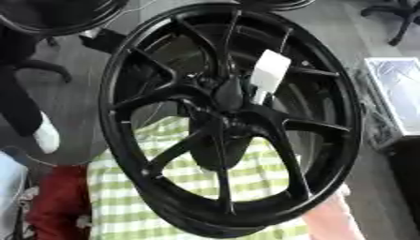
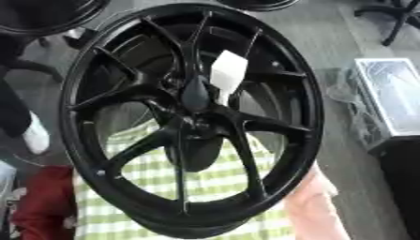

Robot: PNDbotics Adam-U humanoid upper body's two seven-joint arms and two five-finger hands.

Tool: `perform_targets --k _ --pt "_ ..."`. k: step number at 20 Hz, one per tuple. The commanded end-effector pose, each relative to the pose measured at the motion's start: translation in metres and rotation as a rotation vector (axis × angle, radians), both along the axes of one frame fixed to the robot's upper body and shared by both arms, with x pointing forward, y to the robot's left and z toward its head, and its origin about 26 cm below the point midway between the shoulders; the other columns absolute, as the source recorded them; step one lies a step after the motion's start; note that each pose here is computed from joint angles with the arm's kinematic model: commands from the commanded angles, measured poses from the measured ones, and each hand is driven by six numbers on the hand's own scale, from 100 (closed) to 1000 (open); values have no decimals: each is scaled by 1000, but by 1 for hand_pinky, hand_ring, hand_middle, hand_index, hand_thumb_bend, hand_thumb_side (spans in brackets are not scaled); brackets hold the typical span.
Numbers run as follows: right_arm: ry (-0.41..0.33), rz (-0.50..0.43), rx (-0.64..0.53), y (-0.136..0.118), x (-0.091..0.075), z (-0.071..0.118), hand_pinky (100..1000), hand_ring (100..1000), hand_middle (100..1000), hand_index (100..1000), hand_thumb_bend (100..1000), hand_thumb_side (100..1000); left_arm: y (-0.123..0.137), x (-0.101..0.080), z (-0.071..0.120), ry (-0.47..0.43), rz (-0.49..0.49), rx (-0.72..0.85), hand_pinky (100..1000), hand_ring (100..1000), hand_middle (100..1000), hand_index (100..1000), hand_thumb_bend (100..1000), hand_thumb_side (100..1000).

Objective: Pull the pin out of the wheel hub.

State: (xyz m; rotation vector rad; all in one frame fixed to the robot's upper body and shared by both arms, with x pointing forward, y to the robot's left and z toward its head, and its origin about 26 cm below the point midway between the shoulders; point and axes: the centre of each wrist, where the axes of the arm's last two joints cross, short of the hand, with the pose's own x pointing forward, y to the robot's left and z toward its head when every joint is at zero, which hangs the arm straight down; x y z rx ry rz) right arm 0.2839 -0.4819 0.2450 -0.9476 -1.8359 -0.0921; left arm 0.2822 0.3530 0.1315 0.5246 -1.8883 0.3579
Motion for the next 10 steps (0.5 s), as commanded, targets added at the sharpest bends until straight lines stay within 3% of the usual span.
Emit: perform_targets --k 1,5,10 --pt "-101 113 42 21 5 13 957 826 792 823 100 626 1 0 10 -29 -2 21 667 844 840 821 205 857" --pt "-172 272 146 52 16 7 965 826 791 820 100 655 -2 3 12 -39 -17 18 666 845 841 822 205 854" --pt "-162 424 231 83 28 -2 964 823 789 817 100 675 -4 4 13 -45 -24 12 666 845 842 823 207 854"
